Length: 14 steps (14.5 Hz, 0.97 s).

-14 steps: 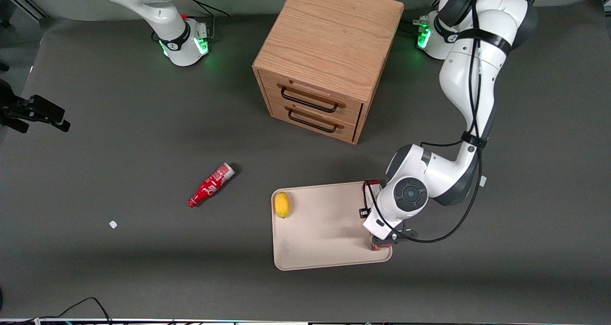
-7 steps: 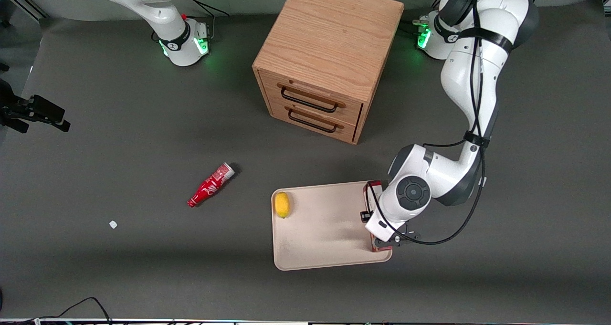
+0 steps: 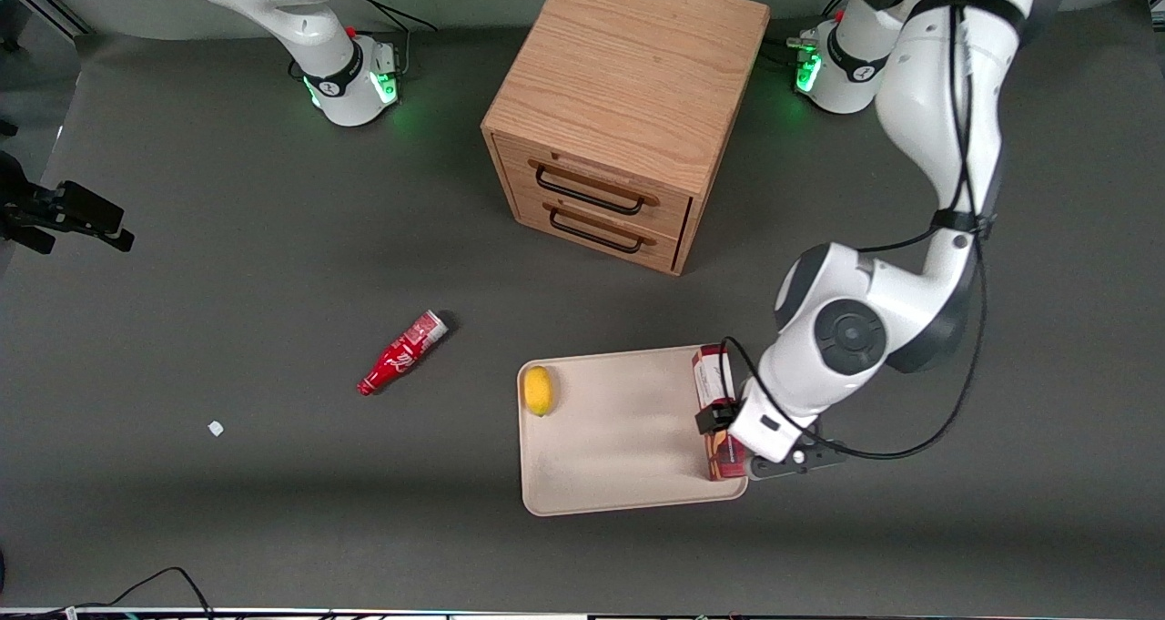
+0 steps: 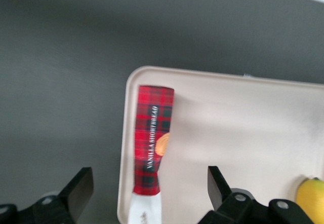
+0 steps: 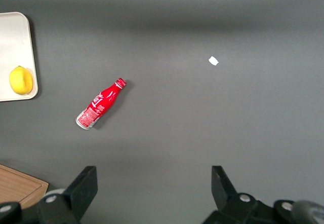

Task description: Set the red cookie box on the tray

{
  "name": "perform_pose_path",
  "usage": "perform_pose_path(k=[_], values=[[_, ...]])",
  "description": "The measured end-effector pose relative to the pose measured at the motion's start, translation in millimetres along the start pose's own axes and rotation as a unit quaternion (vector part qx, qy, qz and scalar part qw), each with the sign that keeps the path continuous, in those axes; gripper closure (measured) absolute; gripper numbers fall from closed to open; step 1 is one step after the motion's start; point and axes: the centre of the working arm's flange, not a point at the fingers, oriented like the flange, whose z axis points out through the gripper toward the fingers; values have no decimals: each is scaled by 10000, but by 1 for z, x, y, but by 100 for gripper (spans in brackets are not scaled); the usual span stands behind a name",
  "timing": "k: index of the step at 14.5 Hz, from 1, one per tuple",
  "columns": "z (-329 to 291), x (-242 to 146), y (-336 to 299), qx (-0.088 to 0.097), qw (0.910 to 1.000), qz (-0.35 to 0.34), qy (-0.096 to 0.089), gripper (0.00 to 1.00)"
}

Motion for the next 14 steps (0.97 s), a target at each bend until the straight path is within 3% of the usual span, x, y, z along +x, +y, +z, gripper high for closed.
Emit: perform_pose_path(k=[3, 9, 14], values=[[-56, 3, -35, -13, 9996, -265, 74, 0], [-173, -17, -130, 315, 9984, -150, -441, 0], [-225, -43, -218, 546, 9972, 226, -448, 0]])
